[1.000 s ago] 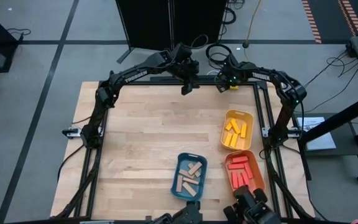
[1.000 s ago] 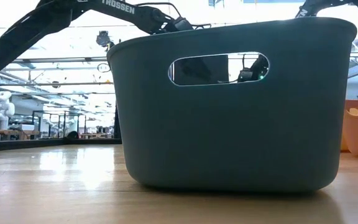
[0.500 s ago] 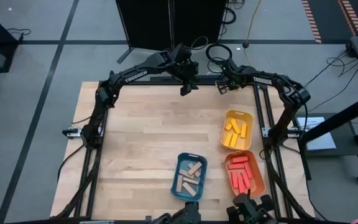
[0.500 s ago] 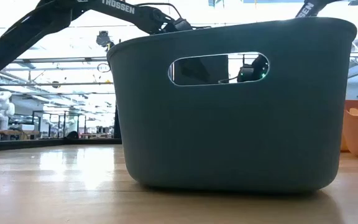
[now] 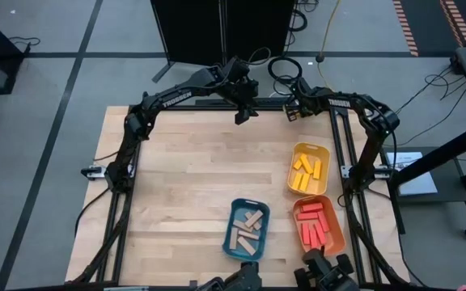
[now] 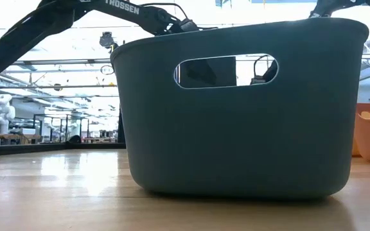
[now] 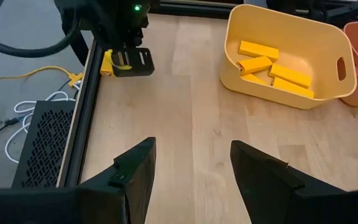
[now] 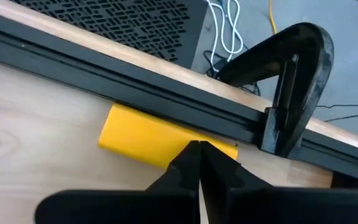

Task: Sort blocks
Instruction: Put the yellow block into the yellow bin

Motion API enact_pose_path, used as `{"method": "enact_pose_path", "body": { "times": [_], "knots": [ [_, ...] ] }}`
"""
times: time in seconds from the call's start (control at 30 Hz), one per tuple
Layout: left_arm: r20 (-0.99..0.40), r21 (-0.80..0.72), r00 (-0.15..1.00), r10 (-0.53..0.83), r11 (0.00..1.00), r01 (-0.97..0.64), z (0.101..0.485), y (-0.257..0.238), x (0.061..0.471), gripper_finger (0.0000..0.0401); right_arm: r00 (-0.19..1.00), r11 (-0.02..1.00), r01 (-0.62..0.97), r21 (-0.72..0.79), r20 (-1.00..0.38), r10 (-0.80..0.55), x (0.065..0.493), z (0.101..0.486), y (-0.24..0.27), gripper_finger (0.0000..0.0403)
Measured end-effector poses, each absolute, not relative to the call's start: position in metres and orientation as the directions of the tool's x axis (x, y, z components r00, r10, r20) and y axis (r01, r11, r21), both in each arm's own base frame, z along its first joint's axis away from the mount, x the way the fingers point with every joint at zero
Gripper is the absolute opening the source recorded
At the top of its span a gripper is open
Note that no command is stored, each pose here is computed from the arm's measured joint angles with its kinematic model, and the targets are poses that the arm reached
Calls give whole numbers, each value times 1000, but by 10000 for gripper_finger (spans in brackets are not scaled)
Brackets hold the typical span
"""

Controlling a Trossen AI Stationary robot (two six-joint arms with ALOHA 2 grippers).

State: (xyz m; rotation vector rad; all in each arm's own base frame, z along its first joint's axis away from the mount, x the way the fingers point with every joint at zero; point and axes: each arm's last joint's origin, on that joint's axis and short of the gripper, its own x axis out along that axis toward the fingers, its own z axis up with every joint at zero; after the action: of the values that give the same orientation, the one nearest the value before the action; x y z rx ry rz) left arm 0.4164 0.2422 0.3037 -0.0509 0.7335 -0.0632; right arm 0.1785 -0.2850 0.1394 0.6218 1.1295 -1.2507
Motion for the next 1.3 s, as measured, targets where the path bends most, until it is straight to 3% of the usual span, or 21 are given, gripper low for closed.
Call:
{"method": "enact_pose_path", "body": {
  "times": [0.1, 0.4, 0.47, 0.6, 0.77, 0.9, 1.0, 1.13, 1.3],
  "knots": [
    [-667, -71, 741, -75, 997, 38, 304, 242, 416, 205, -36, 297, 941, -166, -917, -397, 186, 140, -279, 0],
    [-691, -89, 717, -88, 995, 37, 301, 242, 413, 205, 231, 495, 863, 100, -950, -211, 223, 151, -241, 0],
    [-729, -127, 675, -113, 991, 29, 291, 243, 407, 205, 264, 518, 846, 127, -944, -199, 225, 165, -230, 0],
    [-773, -270, 604, -195, 962, -34, 260, 249, 394, 205, 408, 554, 812, 184, -858, -313, 220, 226, -220, 0],
    [-725, -234, 668, -169, 972, -8, 261, 231, 412, 205, 436, 503, 839, 206, -808, -396, 179, 274, -203, 0],
    [-659, -2, 750, -63, 997, 82, 243, 214, 452, 205, 467, 459, 852, 252, -761, -450, 147, 306, -185, 0],
    [-540, -146, 831, -132, 987, 62, 224, 224, 474, 205, 489, 428, 854, 295, -736, -468, 131, 321, -170, 0],
    [-482, -374, 865, -140, 926, -58, 200, 245, 493, 205, 462, 370, 878, 304, -742, -486, 113, 328, -157, 0],
    [-505, -324, 840, -200, 945, 30, 170, 209, 537, 205, 459, 360, 880, 310, -752, -474, 109, 330, -151, 0]
  ]
}}
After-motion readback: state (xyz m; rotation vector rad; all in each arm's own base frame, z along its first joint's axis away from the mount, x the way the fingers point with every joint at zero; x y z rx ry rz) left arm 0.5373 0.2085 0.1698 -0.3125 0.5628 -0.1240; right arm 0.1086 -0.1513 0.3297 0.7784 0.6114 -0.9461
